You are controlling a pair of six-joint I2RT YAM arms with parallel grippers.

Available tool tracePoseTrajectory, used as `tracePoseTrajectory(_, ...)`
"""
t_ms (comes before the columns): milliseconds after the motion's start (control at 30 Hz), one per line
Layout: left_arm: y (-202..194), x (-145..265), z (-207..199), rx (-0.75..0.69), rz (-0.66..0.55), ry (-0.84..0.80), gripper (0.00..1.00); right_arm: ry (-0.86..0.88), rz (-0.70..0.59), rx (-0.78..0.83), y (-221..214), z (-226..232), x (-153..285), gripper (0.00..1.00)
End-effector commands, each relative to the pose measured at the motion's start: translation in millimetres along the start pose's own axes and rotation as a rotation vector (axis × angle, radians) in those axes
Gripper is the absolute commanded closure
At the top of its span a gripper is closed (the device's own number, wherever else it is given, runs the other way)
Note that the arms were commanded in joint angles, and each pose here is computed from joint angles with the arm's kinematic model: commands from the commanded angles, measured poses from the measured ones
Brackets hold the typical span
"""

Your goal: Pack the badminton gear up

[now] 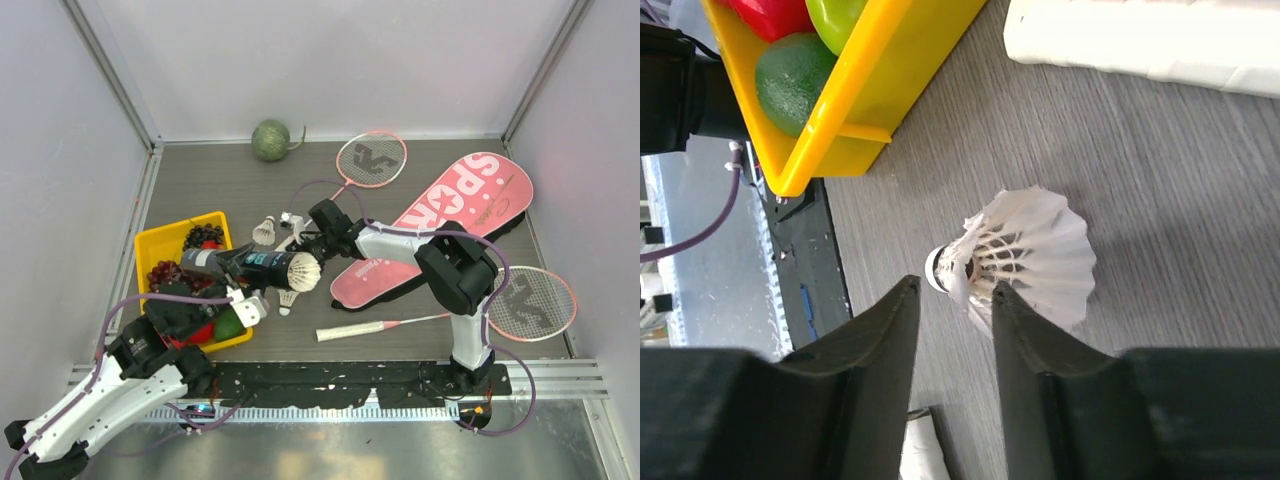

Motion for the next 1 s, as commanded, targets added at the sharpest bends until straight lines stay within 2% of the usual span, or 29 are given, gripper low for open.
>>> tracePoseTrajectory(0,13.2,0.6,19.3,-0.007,-0.051,0.083,1.00,0.053,-0.019,0.026,4.3,9.4,-2.6,0.64)
tracePoseTrajectory(67,13.3,1.0,19.6,-0.009,-0.051,0.085,1.00,0.059,-0.015,0.028,3.2,9.9,-3.3,0.73)
tracePoseTrajectory(167,12.6,0.5,19.1,-0.009,-0.048,0.084,1.00,0.057,-0.036,0.030,2.1,11.8,-1.1,0.94)
tracePoseTrajectory(300,8.7,0.1,21.5,-0.005,-0.012,0.102,1.00,0.057,-0.132,0.057,15.9,28.3,20.7,0.95)
tracePoseTrajectory(367,6.2,-0.6,24.0,0.004,0.014,0.121,1.00,0.014,-0.219,0.063,28.2,41.5,46.0,0.94)
tracePoseTrajectory(500,2.0,-2.2,28.5,0.022,0.070,0.146,1.00,-0.072,-0.429,0.117,44.5,70.6,102.4,0.95)
tracePoseTrajectory(800,-0.9,-1.9,39.7,0.126,0.197,0.170,1.00,-0.279,-0.910,0.193,49.4,141.2,225.7,0.95)
tracePoseTrajectory(967,-0.1,-7.6,40.1,0.160,0.239,0.136,1.00,-0.330,-1.039,0.294,43.5,181.1,272.6,0.94)
Point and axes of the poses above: each gripper's point midway between its finger pads, its own x axis back along the fingers, its own z axis along the line the jaws close on, y = z × x, the point moved 6 cm from there along x, back along the fingers, and after that the axes turned 5 degrees about -x, right-handed, at the moved point
